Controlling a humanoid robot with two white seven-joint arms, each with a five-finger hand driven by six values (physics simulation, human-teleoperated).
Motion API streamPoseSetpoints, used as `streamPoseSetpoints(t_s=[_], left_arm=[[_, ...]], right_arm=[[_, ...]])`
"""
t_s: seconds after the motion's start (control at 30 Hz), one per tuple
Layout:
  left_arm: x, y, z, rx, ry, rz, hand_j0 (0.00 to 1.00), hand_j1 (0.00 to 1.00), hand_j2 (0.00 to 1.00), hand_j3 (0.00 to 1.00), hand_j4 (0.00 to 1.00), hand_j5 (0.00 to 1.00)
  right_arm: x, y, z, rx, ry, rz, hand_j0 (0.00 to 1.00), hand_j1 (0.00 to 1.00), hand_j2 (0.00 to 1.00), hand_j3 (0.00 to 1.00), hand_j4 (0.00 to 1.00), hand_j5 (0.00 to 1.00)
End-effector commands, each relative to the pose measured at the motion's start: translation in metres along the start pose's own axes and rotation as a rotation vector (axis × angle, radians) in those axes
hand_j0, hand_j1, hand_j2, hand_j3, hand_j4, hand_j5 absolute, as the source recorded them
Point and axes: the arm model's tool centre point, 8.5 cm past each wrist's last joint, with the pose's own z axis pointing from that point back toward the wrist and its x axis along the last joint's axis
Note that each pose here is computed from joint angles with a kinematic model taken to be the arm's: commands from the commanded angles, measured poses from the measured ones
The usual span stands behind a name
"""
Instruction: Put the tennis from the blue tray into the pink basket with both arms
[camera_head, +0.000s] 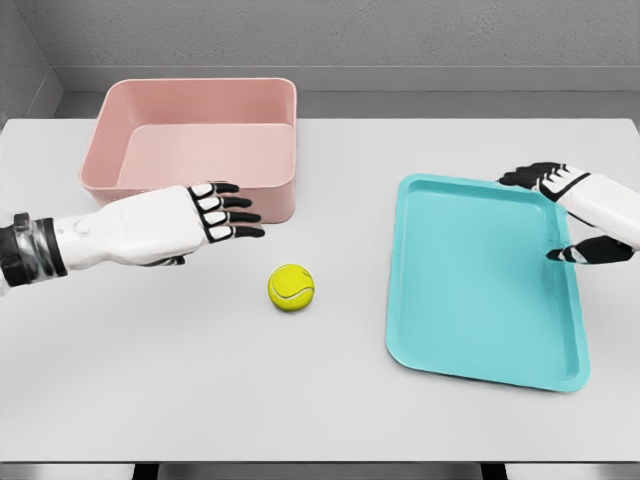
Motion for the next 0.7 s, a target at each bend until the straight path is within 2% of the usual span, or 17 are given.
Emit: streamPoseSetpoints(t_s=[0.0,0.03,0.1,0.23,0.4,0.5,0.67], left_arm=[[0.012,-0.014,-0.010,-0.021,-0.043,0.040,1.00,1.00,1.00,1.00,1.00,1.00],[0.012,-0.013,-0.013,-0.022,-0.051,0.038,1.00,1.00,1.00,1.00,1.00,1.00],[0.017,-0.014,-0.024,-0.023,-0.082,0.038,1.00,1.00,1.00,1.00,1.00,1.00],[0.027,-0.014,-0.041,-0.024,-0.137,0.043,1.00,1.00,1.00,1.00,1.00,1.00],[0.033,-0.011,-0.054,0.010,-0.189,0.131,1.00,1.00,1.00,1.00,1.00,1.00],[0.027,-0.018,-0.053,0.023,-0.177,0.213,1.00,1.00,1.00,1.00,1.00,1.00],[0.022,-0.024,-0.056,0.015,-0.165,0.232,1.00,1.00,1.00,1.00,1.00,1.00]], right_arm=[[-0.004,-0.011,0.008,-0.068,0.019,-0.011,1.00,1.00,1.00,1.00,1.00,1.00],[-0.004,-0.002,0.006,-0.074,0.019,-0.038,1.00,1.00,1.00,1.00,1.00,1.00],[-0.012,0.002,0.011,-0.072,0.044,-0.056,1.00,1.00,1.00,1.00,1.00,1.00],[-0.009,0.002,0.010,-0.083,0.034,-0.063,1.00,1.00,1.00,1.00,1.00,1.00],[-0.007,0.001,0.011,-0.100,0.016,-0.085,1.00,1.00,1.00,1.00,1.00,1.00],[0.001,-0.001,0.009,-0.104,-0.006,-0.073,1.00,1.00,1.00,1.00,1.00,1.00],[0.002,0.000,0.009,-0.111,-0.013,-0.084,1.00,1.00,1.00,1.00,1.00,1.00]])
